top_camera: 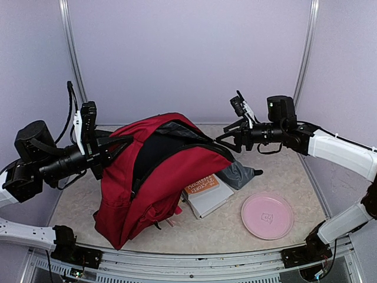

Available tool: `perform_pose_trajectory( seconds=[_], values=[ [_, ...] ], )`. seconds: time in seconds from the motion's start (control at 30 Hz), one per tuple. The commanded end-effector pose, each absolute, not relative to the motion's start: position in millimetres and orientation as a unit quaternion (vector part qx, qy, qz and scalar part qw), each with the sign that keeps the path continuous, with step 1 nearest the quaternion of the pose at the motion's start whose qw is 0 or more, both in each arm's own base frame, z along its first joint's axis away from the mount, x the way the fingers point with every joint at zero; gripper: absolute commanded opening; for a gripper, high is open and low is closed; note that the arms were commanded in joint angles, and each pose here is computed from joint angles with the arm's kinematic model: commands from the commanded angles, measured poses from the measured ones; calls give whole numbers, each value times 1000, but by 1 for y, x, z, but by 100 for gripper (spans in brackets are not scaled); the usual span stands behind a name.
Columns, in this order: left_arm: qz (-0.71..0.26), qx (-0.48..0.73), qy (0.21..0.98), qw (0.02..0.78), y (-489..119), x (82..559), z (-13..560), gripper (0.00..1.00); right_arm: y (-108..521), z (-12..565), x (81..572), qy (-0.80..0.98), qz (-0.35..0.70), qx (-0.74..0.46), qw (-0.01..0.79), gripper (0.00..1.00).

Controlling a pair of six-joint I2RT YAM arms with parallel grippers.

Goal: Pack the student bag
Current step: Unzip the largest pocket of the student bag.

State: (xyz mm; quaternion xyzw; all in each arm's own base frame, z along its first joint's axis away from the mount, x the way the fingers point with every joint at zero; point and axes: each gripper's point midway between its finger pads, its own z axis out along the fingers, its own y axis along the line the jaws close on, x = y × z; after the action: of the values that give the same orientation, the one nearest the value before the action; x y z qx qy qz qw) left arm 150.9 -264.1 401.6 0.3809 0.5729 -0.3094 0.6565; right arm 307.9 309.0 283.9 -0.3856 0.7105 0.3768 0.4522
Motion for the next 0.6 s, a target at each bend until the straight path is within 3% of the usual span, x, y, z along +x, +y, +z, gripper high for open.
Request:
perform_pose_trajectory(
  seconds=[0.0,0.23,0.4,0.57],
  values=[
    [-313,349,530,707,-253,149,436,0,299,314,297,701,373,-383,471,90],
    [-310,340,531,711,-247,149,428,0,301,357,268,644,444,-383,492,96],
    [-315,338,526,714,-246,148,422,0,326,299,280,714,442,-347,417,100],
    [-316,340,528,711,-246,147,420,0,368,261,249,714,470,-397,335,99]
  ],
)
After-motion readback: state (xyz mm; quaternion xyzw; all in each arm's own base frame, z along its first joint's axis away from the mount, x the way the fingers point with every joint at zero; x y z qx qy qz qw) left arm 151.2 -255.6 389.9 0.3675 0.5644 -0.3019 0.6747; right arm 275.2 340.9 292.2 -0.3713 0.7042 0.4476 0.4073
